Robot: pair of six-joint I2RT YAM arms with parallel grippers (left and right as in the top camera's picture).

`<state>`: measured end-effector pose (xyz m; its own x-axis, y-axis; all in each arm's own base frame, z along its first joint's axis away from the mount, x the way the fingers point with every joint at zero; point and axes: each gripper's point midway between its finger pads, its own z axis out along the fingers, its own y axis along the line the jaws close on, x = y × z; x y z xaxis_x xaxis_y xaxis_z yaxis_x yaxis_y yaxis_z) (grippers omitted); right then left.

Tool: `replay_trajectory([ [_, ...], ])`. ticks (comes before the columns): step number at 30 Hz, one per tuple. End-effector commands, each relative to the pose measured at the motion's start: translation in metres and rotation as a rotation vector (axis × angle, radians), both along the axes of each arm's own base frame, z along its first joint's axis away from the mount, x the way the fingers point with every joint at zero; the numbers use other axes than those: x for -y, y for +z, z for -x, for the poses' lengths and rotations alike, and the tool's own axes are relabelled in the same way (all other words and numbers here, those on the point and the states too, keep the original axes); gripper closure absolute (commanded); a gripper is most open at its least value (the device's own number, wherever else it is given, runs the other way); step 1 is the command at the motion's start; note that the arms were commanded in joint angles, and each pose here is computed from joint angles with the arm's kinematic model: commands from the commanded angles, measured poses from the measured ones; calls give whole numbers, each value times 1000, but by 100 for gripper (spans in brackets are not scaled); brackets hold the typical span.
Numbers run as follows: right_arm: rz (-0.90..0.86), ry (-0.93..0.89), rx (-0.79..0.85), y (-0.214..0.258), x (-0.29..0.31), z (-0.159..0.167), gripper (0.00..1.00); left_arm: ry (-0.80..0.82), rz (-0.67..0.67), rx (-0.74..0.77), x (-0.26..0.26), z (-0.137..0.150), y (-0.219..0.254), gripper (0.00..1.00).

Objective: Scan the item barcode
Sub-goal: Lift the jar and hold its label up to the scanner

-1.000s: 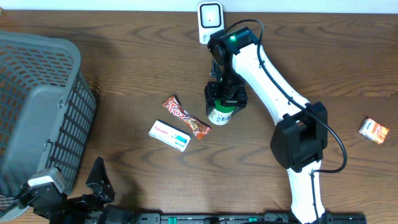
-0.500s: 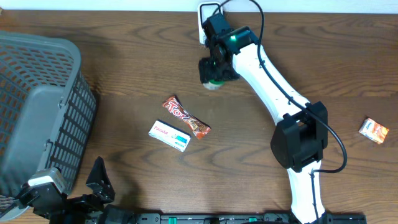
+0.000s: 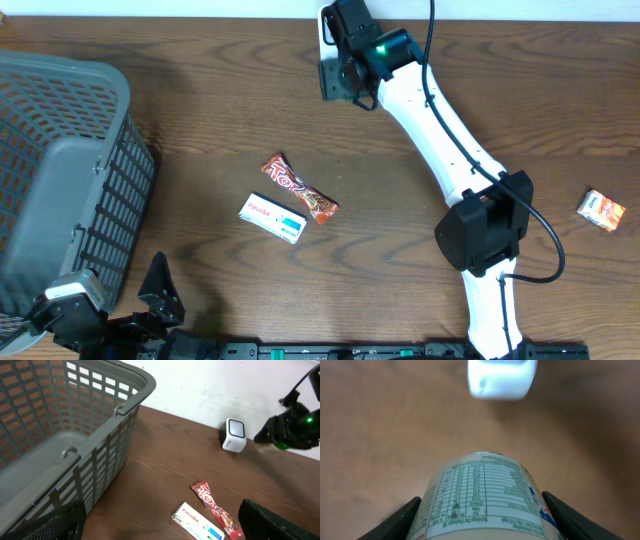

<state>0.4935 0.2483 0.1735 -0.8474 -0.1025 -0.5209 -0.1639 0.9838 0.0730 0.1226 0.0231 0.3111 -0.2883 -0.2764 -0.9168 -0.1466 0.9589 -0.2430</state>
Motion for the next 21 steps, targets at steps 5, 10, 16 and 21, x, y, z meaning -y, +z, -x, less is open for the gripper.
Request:
replay_trajectory([
  [5,114,-54,327,50,11,-53,57,-5,4,2,1,-1,1,3],
  [10,113,-57,485,59,7,-85,55,-5,4,2,1,-1,1,3],
  [16,188,-11,636,48,-2,-119,52,-5,4,2,1,-1,1,3],
  [21,261,11,757,38,-7,-144,46,-5,4,2,1,-1,1,3],
])
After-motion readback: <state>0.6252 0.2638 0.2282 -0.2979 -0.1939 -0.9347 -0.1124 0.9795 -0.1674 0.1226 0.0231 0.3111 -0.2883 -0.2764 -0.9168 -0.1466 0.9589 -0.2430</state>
